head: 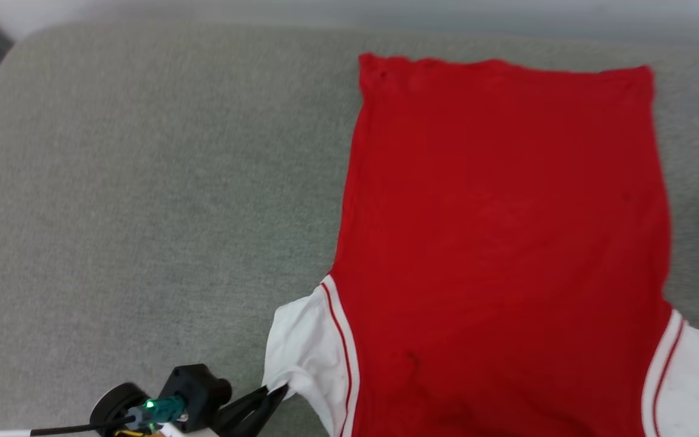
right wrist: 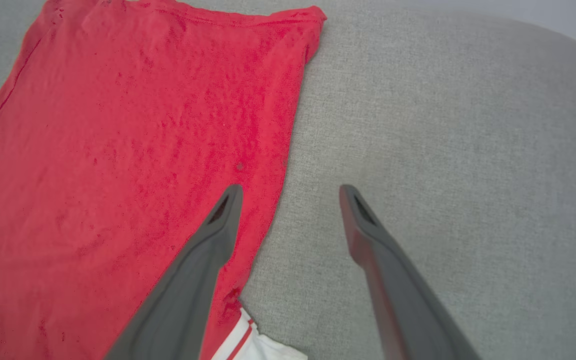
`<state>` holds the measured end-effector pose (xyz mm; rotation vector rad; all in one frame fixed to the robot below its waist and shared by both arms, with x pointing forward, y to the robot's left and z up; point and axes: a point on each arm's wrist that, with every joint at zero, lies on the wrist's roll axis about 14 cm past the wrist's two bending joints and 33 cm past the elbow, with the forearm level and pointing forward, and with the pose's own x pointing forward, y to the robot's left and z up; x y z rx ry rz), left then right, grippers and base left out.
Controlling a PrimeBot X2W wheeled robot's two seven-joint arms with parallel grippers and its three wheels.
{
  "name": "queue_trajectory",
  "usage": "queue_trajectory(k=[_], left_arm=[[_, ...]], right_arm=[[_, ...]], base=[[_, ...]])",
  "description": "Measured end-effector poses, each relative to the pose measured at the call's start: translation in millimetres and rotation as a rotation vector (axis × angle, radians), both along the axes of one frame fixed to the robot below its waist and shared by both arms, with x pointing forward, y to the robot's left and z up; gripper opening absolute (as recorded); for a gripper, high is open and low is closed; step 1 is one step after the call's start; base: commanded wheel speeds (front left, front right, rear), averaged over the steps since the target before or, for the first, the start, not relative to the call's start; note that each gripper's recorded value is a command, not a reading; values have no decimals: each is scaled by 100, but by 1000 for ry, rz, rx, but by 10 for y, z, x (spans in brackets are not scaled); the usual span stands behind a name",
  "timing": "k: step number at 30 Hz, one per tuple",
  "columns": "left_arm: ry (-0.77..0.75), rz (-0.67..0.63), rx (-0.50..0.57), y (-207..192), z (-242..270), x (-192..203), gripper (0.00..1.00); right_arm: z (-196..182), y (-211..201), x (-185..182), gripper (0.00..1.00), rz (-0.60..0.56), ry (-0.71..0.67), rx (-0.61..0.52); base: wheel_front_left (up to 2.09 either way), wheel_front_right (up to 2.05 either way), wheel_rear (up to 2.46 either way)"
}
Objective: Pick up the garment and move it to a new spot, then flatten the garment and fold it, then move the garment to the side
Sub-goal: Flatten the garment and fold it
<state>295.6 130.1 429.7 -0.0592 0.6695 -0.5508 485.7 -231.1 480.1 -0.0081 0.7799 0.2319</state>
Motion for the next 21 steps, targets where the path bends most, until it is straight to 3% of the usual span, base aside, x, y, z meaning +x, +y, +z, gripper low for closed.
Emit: queue_trajectory(k=[11, 15, 21], left_arm=[[47, 1, 10, 8, -36, 183, 0], [69, 31, 17, 54, -86, 198, 0], [96, 76, 51, 195, -151, 211, 0]], right_arm=[[-435, 111, 1152, 100, -130, 200, -98], [-668, 121, 1364, 100, -177, 254, -137], [-1105, 368, 1496, 100, -158, 333, -137]], base=[[0, 0, 0], [0, 0, 0], [0, 0, 0]])
